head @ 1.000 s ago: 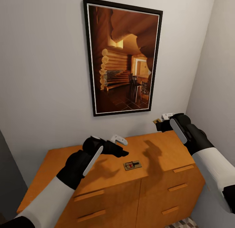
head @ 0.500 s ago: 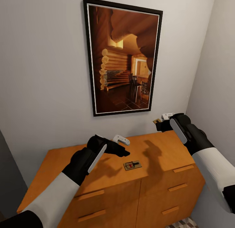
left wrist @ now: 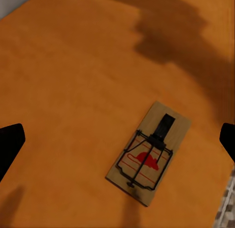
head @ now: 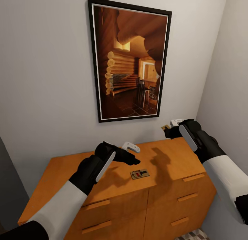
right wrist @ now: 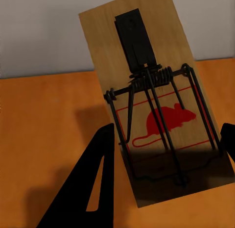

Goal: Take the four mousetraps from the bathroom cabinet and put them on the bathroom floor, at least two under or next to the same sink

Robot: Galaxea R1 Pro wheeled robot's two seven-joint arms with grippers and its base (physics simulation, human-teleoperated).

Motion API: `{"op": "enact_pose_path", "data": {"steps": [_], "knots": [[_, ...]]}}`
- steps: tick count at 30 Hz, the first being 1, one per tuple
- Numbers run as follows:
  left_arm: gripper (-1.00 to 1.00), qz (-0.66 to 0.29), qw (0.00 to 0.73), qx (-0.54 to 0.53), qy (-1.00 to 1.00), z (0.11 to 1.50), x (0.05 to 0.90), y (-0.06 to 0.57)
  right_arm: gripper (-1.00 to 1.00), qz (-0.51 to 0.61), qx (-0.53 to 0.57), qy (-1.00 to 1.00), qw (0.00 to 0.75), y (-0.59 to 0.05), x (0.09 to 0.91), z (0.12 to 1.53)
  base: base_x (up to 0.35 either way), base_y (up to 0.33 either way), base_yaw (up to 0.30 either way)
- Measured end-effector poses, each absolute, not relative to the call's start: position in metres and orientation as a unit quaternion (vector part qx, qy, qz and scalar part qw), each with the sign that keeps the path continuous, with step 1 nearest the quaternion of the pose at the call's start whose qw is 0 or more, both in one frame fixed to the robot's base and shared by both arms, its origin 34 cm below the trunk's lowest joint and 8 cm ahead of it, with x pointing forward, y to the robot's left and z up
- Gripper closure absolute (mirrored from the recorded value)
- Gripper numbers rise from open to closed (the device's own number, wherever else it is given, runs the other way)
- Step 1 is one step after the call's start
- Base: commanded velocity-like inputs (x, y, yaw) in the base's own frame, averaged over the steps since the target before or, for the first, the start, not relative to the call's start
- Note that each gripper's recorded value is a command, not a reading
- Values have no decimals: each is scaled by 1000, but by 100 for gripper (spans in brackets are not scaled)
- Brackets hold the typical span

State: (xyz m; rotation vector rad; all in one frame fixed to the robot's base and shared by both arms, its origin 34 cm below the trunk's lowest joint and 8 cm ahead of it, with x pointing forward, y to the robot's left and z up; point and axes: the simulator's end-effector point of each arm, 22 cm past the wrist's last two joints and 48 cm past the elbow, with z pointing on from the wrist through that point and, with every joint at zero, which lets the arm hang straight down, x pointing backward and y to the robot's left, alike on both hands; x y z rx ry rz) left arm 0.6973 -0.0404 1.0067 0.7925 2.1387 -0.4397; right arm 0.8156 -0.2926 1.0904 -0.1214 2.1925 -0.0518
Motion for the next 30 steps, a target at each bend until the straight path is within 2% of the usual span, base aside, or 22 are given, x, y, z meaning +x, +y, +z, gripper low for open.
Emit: {"op": "enact_pose_path", "data": {"steps": [7, 18, 30], "knots": [[-100, -176, 398, 315, 844, 1008, 696, -43, 100, -20, -50, 889, 455, -291, 816, 1091, 0, 0, -45], [-100, -174, 398, 316, 844, 1010, 695, -43, 100, -20, -49, 888, 458, -293, 814, 1094, 0, 0, -208], [-100, -162, 392, 334, 842, 1001, 689, -46, 100, -22, -48, 888, 457, -295, 814, 1094, 0, 0, -28]]}}
